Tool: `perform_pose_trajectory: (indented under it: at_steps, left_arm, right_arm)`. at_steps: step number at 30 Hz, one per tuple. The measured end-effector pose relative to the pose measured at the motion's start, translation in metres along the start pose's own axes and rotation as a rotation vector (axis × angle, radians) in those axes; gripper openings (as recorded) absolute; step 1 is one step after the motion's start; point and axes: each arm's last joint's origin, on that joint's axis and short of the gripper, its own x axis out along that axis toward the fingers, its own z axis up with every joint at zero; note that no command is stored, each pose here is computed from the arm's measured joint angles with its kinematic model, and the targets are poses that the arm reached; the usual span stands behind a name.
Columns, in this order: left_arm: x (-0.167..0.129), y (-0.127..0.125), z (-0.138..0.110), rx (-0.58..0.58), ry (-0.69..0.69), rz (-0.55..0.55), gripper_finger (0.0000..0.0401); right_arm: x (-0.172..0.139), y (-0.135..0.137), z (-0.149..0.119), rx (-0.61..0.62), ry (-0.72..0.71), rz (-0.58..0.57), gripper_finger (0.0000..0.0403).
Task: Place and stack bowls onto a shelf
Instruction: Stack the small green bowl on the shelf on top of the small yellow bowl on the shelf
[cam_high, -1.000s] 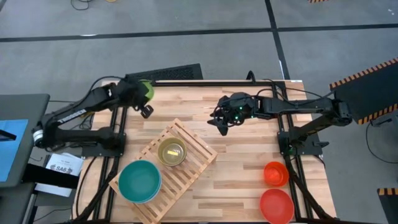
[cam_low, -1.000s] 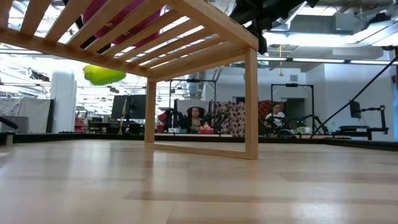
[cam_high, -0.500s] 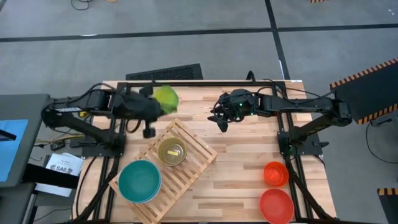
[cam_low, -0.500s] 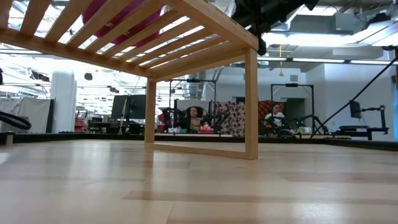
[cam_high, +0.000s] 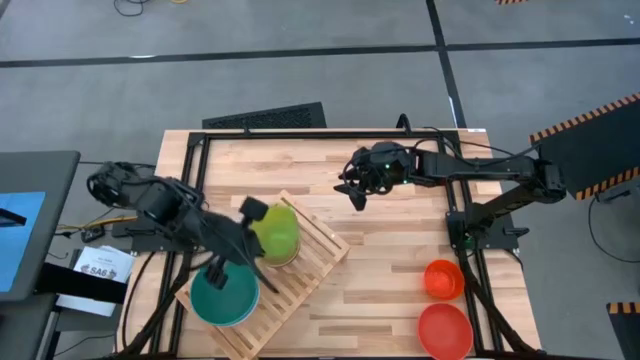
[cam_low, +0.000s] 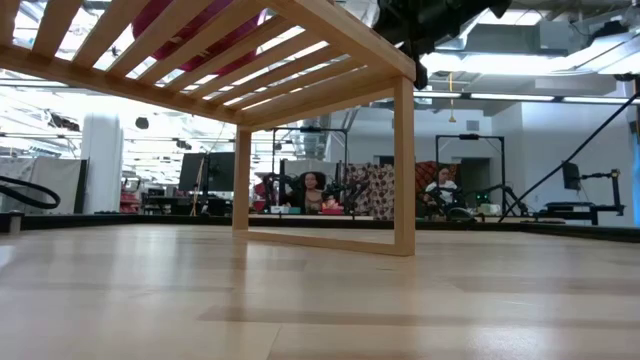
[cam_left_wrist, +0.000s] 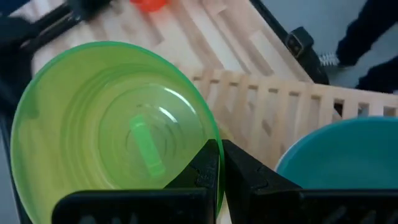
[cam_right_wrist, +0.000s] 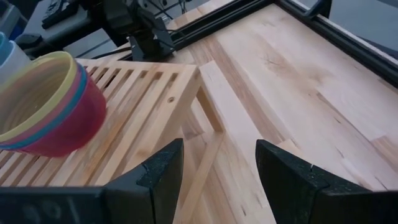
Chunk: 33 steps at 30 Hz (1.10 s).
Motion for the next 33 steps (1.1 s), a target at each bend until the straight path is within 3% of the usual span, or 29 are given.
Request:
perform_pose_trajectory:
  at_steps: [6,10,14,19,26,33]
  left_arm:
    - [0.029,-0.014,0.000,0.118,0.174,-0.045,0.0000]
    - [0.043,-0.016,-0.001,0.140,0.262,-0.008,0.0000]
    - [0.044,-0.014,-0.001,0.137,0.262,0.019,0.0000]
    - [0.044,-0.016,-0.001,0.109,0.251,-0.058,0.0000]
    - [0.053,-0.014,-0.004,0.111,0.287,0.004,0.0002]
    - [0.061,-0.015,-0.004,0.095,0.270,0.007,0.0047]
  right_arm:
    - [0.000,-0.003,0.001,0.006,-0.004,-0.010,0.0225]
    - [0.000,-0.003,0.001,0.006,-0.004,-0.010,0.0225]
    - [0.000,-0.003,0.001,0.006,-0.004,-0.011,0.0225]
    - [0.000,-0.003,0.001,0.003,-0.004,-0.011,0.0225]
    - [0.000,-0.003,0.001,-0.012,-0.004,-0.011,0.0225]
    - [0.000,-0.003,0.001,-0.012,-0.003,-0.012,0.0225]
